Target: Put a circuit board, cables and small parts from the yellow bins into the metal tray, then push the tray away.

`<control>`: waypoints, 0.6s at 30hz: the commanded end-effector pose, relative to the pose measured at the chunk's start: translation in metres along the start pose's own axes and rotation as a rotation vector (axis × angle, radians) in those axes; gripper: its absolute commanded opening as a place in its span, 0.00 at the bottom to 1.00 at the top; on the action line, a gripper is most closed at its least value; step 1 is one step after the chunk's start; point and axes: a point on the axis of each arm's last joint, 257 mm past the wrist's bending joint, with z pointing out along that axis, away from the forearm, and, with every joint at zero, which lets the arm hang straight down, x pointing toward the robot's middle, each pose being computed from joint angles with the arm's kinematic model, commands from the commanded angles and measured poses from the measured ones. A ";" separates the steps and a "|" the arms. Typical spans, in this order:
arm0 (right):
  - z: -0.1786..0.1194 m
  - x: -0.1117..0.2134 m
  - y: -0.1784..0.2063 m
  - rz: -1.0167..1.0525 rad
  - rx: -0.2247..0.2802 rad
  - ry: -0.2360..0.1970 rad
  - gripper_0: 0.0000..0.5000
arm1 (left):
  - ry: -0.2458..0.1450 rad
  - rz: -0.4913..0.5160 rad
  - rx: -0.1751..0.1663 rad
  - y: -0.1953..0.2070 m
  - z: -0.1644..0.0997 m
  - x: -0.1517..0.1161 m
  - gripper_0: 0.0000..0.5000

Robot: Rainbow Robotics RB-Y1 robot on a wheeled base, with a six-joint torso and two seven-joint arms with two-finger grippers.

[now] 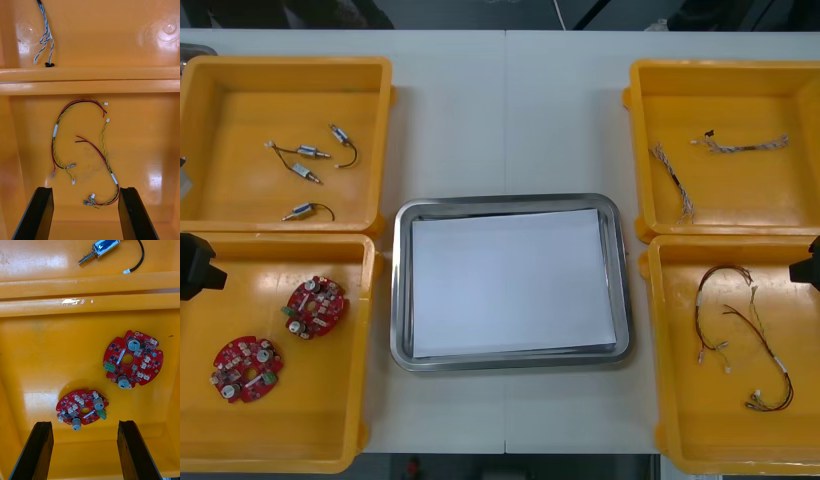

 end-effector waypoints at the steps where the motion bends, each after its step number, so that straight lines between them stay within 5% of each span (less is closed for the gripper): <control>1: -0.001 0.004 -0.007 0.025 0.030 0.015 1.00 | -0.018 0.103 -0.045 0.015 -0.014 -0.002 1.00; 18: -0.001 0.004 -0.007 0.025 0.030 0.015 1.00 | -0.018 0.103 -0.045 0.015 -0.014 -0.002 1.00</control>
